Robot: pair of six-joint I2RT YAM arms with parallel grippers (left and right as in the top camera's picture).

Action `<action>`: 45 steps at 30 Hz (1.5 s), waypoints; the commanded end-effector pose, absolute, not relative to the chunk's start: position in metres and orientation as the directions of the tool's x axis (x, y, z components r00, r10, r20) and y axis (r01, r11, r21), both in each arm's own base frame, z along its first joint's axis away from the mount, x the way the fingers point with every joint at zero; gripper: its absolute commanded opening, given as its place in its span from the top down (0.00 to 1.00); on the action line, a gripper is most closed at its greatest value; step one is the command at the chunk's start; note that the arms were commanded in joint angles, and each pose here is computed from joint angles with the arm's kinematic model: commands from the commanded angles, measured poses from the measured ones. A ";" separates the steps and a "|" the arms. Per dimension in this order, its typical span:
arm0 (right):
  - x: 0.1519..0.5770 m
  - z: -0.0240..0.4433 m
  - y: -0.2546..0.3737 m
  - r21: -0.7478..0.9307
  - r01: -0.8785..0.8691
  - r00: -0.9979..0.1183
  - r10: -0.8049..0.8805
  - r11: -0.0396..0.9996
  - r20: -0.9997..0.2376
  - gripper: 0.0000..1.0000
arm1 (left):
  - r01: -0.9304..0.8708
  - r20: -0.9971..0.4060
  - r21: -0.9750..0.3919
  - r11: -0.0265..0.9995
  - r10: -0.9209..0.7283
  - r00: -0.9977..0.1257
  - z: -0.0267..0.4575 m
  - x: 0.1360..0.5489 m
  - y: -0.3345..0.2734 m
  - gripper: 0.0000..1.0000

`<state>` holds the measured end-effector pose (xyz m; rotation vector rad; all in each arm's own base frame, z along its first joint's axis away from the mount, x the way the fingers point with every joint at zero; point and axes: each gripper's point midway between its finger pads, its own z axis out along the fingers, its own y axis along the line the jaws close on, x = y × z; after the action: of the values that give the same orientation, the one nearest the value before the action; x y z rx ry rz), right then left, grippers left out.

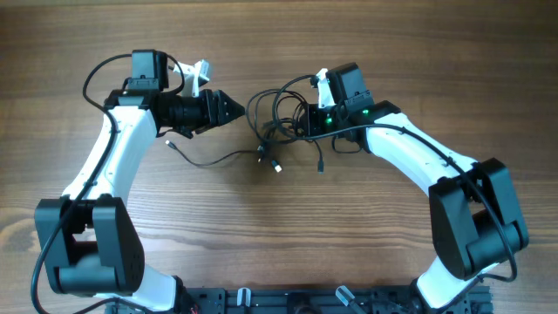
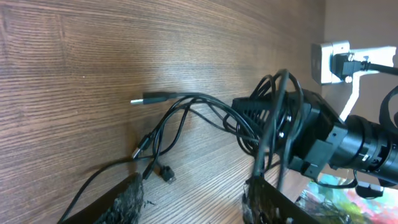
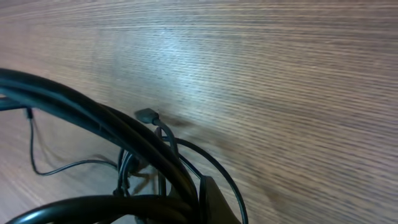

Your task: Untangle cables

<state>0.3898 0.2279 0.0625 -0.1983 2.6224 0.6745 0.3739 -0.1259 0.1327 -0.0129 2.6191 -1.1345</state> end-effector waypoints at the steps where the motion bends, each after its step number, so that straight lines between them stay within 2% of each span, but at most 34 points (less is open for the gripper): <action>1: 0.393 0.050 0.222 0.380 -0.229 -0.899 -0.045 0.896 -0.435 0.96 | 0.169 -0.306 -0.703 0.691 -0.079 -0.949 0.140 0.371 -0.127 0.45; 8: 0.392 0.051 0.223 0.386 -0.232 -0.900 -0.047 0.893 -0.432 0.96 | 0.179 -0.306 -0.709 0.682 -0.069 -0.950 0.141 0.369 -0.131 0.48; 11: 0.390 0.051 0.226 0.402 -0.239 -0.903 -0.050 0.884 -0.427 0.96 | 0.210 -0.328 -0.676 0.706 -0.033 -0.944 0.137 0.369 -0.142 0.50; 12: 0.390 0.052 0.226 0.405 -0.240 -0.904 -0.051 0.882 -0.426 0.96 | 0.217 -0.338 -0.661 0.719 -0.026 -0.941 0.136 0.371 -0.148 0.55; 14: 0.389 0.051 0.226 0.405 -0.240 -0.904 -0.051 0.882 -0.424 0.96 | 0.107 -0.310 -0.597 0.795 -0.106 -0.945 0.124 0.381 -0.141 0.58; 18: 0.389 0.051 0.226 0.405 -0.239 -0.905 -0.051 0.882 -0.423 0.96 | 0.131 -0.328 -0.596 0.793 -0.091 -0.940 0.121 0.385 -0.149 0.64; 23: 0.389 0.051 0.226 0.405 -0.240 -0.905 -0.052 0.882 -0.423 0.96 | 0.073 -0.246 -0.606 0.792 -0.100 -0.964 0.094 0.383 -0.153 0.70; 31: 0.388 0.052 0.227 0.411 -0.243 -0.905 -0.053 0.879 -0.421 0.96 | 0.120 -0.253 -0.659 0.742 -0.069 -0.965 0.102 0.381 -0.170 0.71; 32: 0.388 0.052 0.227 0.411 -0.242 -0.905 -0.053 0.879 -0.421 0.96 | 0.125 -0.253 -0.659 0.742 -0.063 -0.965 0.102 0.380 -0.173 0.74; 33: 0.388 0.052 0.227 0.411 -0.243 -0.905 -0.053 0.879 -0.421 0.96 | 0.129 -0.253 -0.659 0.741 -0.057 -0.966 0.102 0.379 -0.175 0.82; 34: 0.388 0.051 0.227 0.411 -0.241 -0.906 -0.052 0.879 -0.420 0.96 | 0.129 -0.252 -0.659 0.741 -0.056 -0.966 0.102 0.378 -0.176 0.96; 36: 0.388 0.051 0.227 0.410 -0.240 -0.907 -0.053 0.880 -0.417 0.94 | 0.123 -0.242 -0.660 0.741 -0.055 -0.969 0.101 0.376 -0.175 0.96; 39: 0.398 0.046 0.208 0.314 -0.193 -0.893 -0.035 0.930 -0.448 0.96 | 0.148 -0.290 -0.664 0.733 -0.069 -0.955 0.127 0.376 -0.171 0.96; 41: 0.403 0.043 0.193 0.248 -0.156 -0.887 -0.025 0.956 -0.461 0.96 | 0.238 -0.428 -0.649 0.723 -0.088 -0.900 0.185 0.380 -0.166 0.96; 42: 0.404 0.043 0.189 0.234 -0.144 -0.886 -0.020 0.962 -0.463 0.93 | 0.275 -0.493 -0.626 0.730 -0.098 -0.864 0.210 0.379 -0.163 0.96; 43: 0.406 0.042 0.184 0.231 -0.132 -0.887 -0.012 0.964 -0.461 0.76 | 0.306 -0.567 -0.589 0.748 -0.112 -0.816 0.238 0.379 -0.158 0.96; 44: 0.408 0.042 0.179 0.231 -0.120 -0.888 0.000 0.966 -0.460 0.64 | 0.346 -0.674 -0.528 0.776 -0.136 -0.726 0.283 0.373 -0.148 0.96; 45: 0.410 0.042 0.174 0.231 -0.109 -0.887 0.010 0.967 -0.461 0.44 | 0.366 -0.756 -0.475 0.800 -0.158 -0.635 0.322 0.364 -0.137 0.96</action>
<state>0.3987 0.2064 0.0554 -0.1601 2.6232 0.4873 0.3719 -0.1650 0.2115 0.1423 2.4285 -0.9672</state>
